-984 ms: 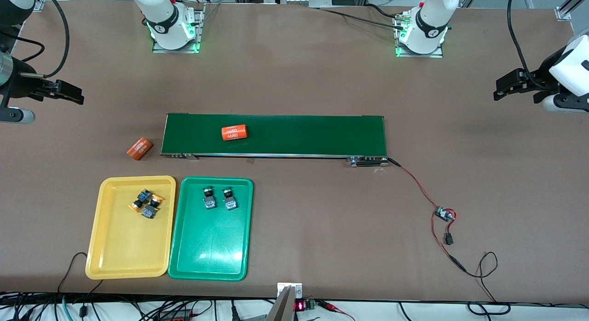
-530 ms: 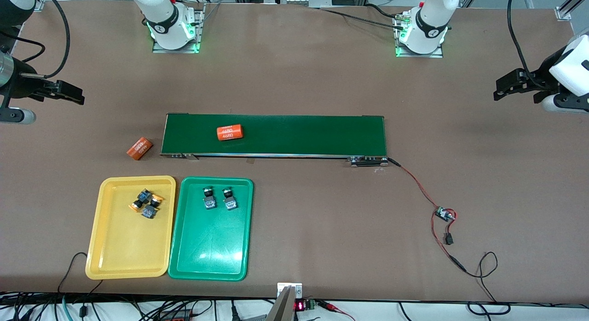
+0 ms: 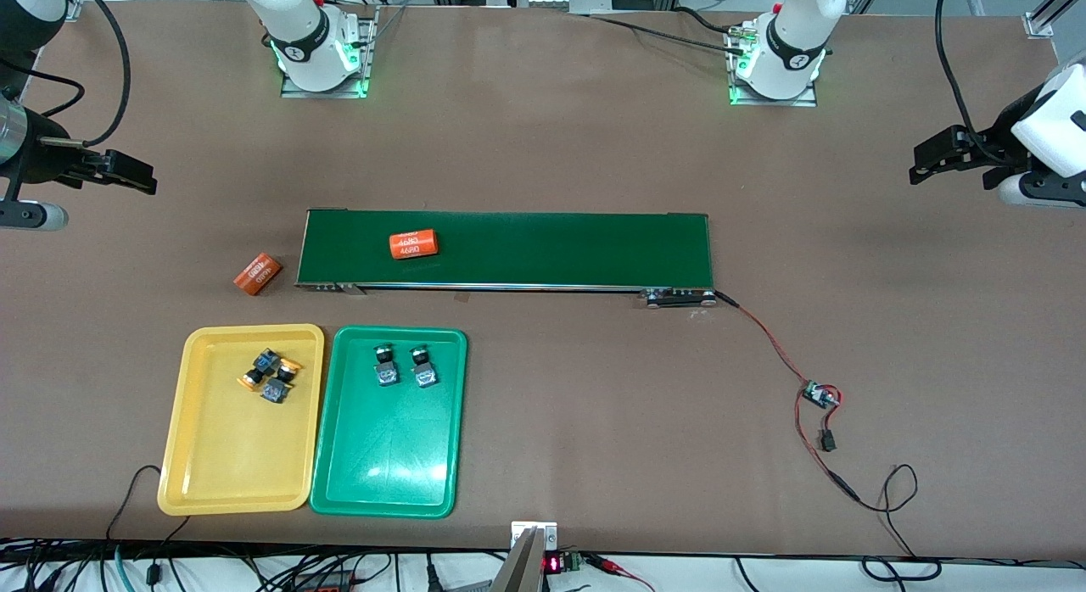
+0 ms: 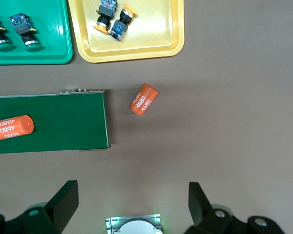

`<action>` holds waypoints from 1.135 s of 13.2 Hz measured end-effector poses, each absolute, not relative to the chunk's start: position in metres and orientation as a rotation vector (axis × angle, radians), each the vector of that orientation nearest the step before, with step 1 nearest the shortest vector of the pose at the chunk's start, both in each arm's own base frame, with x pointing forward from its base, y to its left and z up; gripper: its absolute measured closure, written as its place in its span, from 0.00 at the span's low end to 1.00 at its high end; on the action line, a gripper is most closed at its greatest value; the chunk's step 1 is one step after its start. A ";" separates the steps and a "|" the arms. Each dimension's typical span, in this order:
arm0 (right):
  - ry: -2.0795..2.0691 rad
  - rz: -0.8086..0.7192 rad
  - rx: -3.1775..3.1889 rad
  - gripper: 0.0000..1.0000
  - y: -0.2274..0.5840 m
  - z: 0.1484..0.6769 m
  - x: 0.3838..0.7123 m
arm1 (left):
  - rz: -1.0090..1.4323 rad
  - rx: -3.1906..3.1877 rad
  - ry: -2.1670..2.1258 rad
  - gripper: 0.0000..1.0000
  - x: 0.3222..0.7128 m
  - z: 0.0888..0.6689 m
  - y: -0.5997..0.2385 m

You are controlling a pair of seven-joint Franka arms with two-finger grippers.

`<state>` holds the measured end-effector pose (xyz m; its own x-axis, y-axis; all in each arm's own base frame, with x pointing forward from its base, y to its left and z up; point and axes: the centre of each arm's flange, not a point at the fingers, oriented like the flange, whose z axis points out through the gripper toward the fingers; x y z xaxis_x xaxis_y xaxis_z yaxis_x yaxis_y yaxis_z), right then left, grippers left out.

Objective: Sort buttons by color to trays

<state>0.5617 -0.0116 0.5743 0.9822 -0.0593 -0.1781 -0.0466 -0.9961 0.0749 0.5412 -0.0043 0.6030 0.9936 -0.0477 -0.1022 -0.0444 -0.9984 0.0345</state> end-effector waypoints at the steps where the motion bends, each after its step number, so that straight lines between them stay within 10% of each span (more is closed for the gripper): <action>1: -0.082 -0.278 3.058 0.00 -0.012 0.574 0.562 | -0.163 3.104 -0.071 0.00 0.541 0.603 -0.004; 15: -0.081 -0.290 3.070 0.00 -0.010 0.569 0.565 | -0.193 3.102 -0.084 0.00 0.538 0.606 -0.008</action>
